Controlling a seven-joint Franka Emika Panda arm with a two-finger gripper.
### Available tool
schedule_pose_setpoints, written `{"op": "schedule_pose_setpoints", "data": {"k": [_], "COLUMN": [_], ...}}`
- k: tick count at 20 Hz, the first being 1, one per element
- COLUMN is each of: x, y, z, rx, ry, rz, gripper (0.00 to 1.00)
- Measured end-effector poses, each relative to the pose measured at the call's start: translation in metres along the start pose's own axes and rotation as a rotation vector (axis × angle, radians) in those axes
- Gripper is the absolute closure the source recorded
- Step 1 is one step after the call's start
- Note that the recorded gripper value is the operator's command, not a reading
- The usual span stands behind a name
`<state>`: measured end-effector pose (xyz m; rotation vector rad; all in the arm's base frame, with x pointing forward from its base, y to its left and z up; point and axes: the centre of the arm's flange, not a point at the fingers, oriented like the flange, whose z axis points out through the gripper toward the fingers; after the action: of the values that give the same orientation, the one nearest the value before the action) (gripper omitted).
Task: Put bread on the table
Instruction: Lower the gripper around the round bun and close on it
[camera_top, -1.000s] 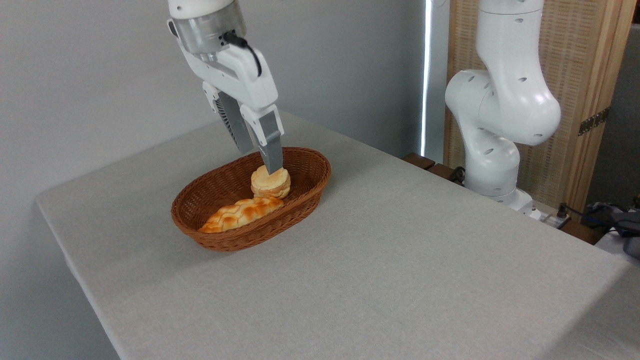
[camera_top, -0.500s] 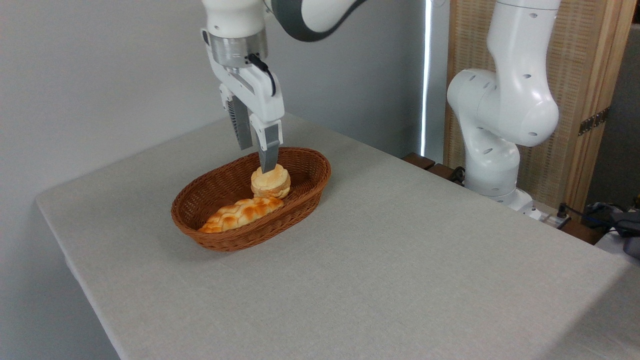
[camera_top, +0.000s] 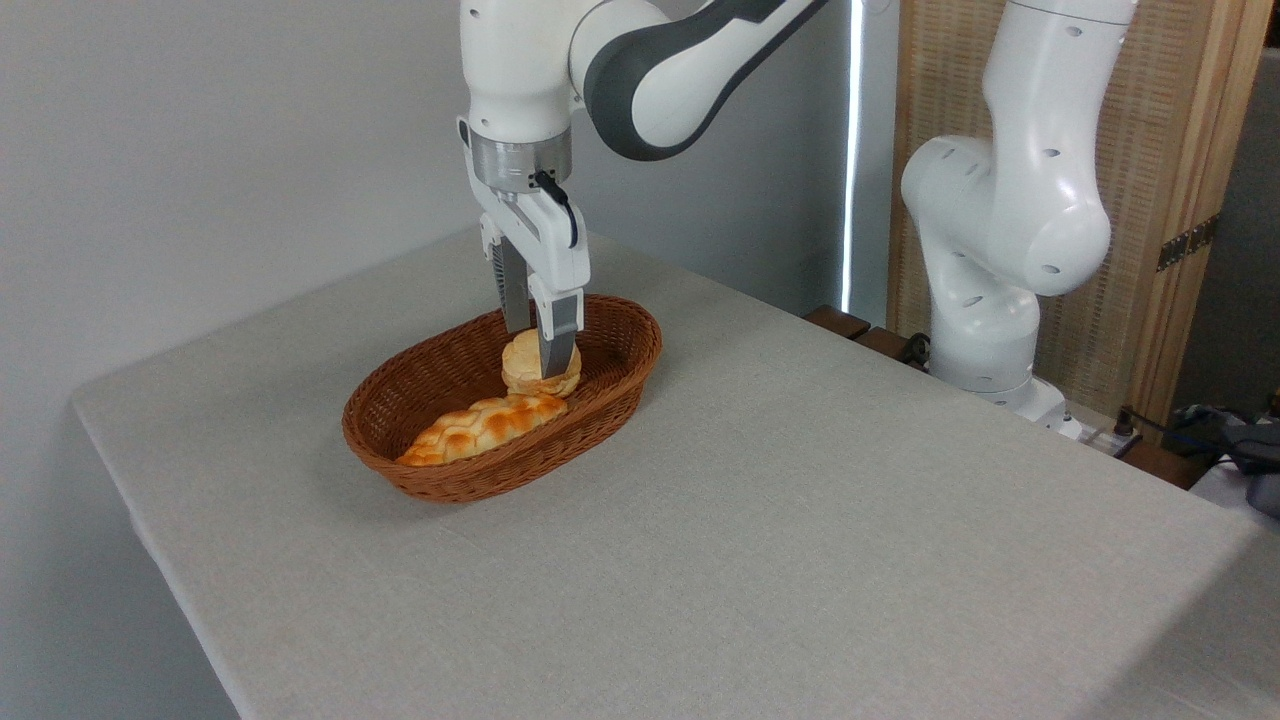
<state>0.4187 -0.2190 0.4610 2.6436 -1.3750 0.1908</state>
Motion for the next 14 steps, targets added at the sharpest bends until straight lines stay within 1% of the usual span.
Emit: {"op": "schedule_pose_setpoints", "data": {"k": [2, 4, 8, 12, 14], "x": [0.003, 0.005, 0.008, 0.009, 0.009], "y": [0.004, 0.007, 0.017, 0.018, 0.018], "z": [0.0, 0.001, 0.012, 0.017, 0.017], "rx": [-0.011, -0.014, -0.022, -0.027, -0.019], "ry": [0.017, 0.021, -0.001, -0.009, -0.016], "rz": [-0.005, -0.003, 0.018, 0.021, 0.031], "gripper": [0.0, 0.0, 0.0, 0.0, 0.0]}}
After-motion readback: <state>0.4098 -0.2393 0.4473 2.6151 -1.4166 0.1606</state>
